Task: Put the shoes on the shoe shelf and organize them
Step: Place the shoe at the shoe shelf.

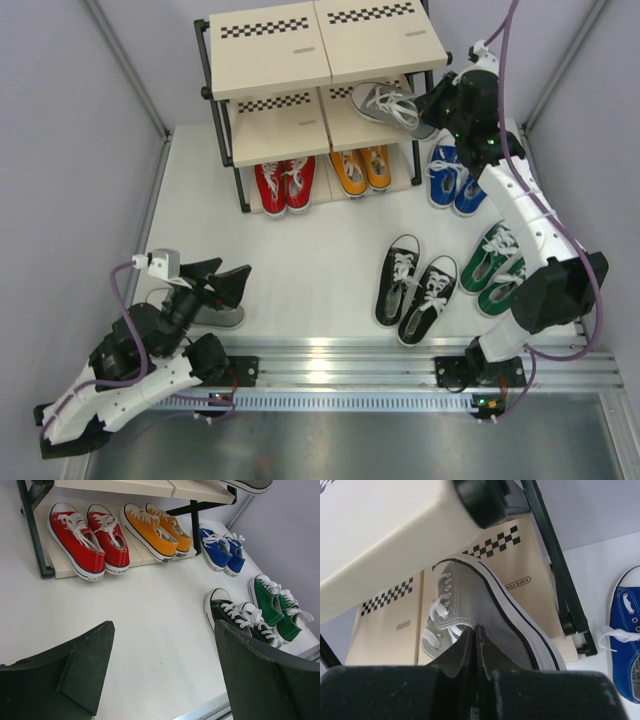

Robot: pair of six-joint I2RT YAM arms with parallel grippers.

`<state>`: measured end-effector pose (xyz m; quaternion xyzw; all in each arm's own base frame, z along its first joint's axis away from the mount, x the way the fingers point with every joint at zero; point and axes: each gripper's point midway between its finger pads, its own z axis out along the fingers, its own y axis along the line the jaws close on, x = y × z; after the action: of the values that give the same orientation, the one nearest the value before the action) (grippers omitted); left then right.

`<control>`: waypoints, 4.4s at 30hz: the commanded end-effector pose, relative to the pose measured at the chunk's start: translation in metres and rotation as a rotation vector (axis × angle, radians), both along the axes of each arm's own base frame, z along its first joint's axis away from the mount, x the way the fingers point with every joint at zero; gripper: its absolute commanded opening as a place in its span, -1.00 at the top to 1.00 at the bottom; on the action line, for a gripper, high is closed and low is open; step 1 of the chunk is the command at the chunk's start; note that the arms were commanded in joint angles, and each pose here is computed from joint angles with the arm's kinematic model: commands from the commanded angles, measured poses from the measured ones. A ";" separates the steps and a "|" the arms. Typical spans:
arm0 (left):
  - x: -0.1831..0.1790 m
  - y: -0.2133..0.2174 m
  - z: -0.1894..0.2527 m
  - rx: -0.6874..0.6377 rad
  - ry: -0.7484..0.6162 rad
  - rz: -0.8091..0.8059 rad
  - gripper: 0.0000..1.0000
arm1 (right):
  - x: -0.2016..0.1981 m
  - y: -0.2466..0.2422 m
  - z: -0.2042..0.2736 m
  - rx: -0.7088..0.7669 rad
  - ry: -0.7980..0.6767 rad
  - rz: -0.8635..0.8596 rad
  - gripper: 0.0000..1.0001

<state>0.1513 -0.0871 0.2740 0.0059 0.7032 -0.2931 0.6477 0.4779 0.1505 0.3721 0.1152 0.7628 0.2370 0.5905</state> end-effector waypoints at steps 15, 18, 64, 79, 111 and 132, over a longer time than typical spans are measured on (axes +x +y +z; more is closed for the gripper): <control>0.004 -0.005 -0.006 0.039 0.014 0.005 -0.73 | 0.045 -0.004 0.033 0.312 -0.116 -0.131 1.00; 0.004 -0.006 -0.006 0.042 0.015 0.004 -0.74 | 0.051 -0.009 0.029 0.321 -0.115 -0.144 1.00; -0.002 -0.019 -0.006 0.058 0.004 -0.081 -0.73 | -0.004 0.003 -0.034 -0.775 -0.310 0.616 -0.72; -0.001 -0.019 -0.007 0.059 0.005 -0.075 -0.73 | 0.032 0.013 -0.050 -0.702 -0.278 0.558 -0.04; 0.002 -0.018 -0.010 0.069 0.016 -0.056 -0.73 | 0.025 -0.020 0.004 -0.323 -0.339 0.038 1.00; 0.003 -0.018 -0.012 0.074 0.022 -0.049 -0.74 | 0.027 0.005 -0.003 -0.378 -0.409 -0.079 1.00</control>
<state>0.1511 -0.1030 0.2622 0.0438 0.7201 -0.2880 0.6297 0.5081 0.1578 0.3190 -0.0272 0.7169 0.1068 0.6885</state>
